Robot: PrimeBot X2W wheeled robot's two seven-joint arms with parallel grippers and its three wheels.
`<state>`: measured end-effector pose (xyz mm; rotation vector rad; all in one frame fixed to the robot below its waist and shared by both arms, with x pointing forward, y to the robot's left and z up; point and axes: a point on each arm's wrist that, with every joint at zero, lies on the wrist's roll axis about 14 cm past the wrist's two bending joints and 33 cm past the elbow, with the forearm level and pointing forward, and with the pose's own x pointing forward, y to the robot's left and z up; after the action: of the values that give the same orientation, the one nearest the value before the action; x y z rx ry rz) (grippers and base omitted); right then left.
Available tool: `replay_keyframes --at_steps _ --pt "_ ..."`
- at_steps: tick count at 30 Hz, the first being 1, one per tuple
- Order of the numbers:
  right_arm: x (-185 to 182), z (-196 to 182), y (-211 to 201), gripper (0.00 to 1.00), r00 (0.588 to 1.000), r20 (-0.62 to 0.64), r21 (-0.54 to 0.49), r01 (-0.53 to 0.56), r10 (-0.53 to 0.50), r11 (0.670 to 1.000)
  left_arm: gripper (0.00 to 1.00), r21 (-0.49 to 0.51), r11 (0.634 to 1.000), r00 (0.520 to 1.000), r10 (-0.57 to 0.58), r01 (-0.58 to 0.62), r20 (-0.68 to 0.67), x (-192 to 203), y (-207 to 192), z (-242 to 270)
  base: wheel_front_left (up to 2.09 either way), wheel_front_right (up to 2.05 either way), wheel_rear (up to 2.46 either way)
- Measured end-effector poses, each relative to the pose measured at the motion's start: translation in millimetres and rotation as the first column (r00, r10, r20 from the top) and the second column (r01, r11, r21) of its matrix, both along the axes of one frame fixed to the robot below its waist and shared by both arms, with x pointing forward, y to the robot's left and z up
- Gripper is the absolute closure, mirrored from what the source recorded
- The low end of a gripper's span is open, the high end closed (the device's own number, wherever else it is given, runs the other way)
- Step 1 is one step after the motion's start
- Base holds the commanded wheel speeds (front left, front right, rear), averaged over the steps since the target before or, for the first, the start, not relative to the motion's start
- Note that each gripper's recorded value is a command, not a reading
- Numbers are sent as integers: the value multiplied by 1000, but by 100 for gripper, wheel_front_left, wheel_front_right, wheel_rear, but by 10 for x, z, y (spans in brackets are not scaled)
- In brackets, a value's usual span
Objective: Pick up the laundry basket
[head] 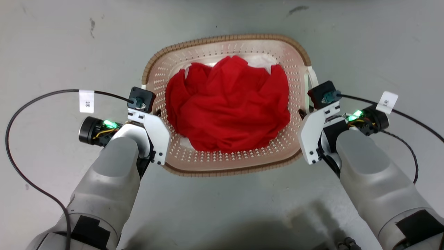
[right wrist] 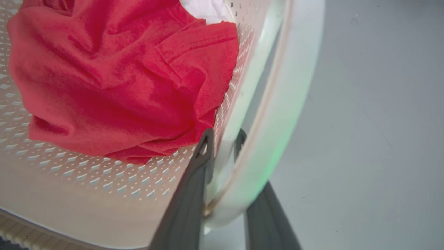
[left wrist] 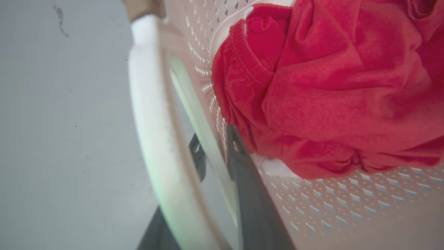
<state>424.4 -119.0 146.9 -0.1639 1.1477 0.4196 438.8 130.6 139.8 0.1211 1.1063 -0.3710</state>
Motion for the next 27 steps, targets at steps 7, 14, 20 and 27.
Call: replay_keyframes --at_steps 7,14,20,27 --pt "-51 155 20 100 1000 1 -7 -20 20 1000 100 5 1000 1000 -3 3 3 -38 14 168 0 0 0" --pt "-148 354 37 100 1000 -9 -12 -28 28 1000 100 18 1000 1000 -11 12 -13 -153 29 355 0 0 0" --pt "-169 575 55 100 999 7 -18 -38 38 999 100 26 1000 1000 -14 14 -14 -229 40 552 0 0 0" --pt "-318 833 95 100 998 11 -27 -63 63 998 100 37 999 1000 -7 8 -16 -391 83 807 0 0 0"
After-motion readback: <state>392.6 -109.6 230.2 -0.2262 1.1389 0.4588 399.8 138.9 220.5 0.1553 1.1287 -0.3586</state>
